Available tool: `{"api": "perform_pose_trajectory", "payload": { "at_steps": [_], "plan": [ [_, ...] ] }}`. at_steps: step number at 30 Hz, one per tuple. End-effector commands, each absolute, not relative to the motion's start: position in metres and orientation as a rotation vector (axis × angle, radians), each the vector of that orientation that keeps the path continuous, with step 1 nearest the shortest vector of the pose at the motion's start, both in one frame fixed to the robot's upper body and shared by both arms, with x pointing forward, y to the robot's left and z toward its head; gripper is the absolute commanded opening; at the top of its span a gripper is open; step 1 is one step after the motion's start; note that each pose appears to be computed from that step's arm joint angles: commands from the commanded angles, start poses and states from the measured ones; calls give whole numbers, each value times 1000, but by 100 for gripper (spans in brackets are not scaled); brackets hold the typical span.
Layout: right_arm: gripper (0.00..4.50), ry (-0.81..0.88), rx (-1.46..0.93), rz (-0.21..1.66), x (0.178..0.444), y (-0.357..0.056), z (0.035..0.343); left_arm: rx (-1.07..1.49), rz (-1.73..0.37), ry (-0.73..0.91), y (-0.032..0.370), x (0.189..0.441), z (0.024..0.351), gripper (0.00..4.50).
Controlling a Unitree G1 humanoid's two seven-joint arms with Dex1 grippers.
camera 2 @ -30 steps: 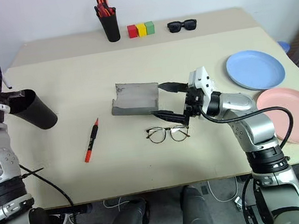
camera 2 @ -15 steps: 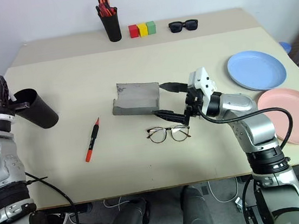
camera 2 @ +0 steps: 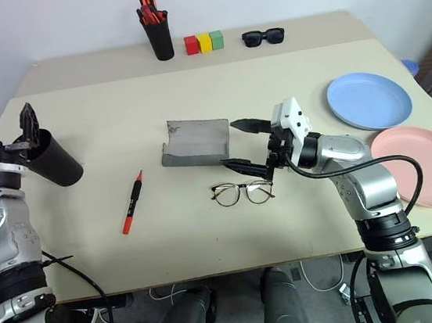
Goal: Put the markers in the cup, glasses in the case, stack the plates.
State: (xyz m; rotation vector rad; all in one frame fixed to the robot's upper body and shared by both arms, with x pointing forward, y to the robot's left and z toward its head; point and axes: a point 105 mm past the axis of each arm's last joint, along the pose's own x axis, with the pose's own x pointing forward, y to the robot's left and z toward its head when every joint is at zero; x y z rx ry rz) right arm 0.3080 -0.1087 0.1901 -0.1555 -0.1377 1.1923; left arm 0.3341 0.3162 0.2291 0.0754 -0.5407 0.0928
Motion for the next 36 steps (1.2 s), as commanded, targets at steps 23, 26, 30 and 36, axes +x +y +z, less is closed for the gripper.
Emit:
{"api": "perform_pose_trajectory", "payload": {
  "at_steps": [23, 26, 30, 36],
  "plan": [
    [450, -167, -224, 1213, 309, -123, 191, 87, -216, 537, 178, 295, 125, 442],
    [450, -172, -229, 1209, 308, -123, 190, 42, -230, 591, 174, 291, 118, 442],
    [450, -179, -231, 1190, 308, -123, 190, 45, -226, 622, 171, 296, 109, 442],
    [450, -168, -234, 1170, 307, -126, 187, 37, -191, 579, 173, 310, 115, 362]
  ]
}}
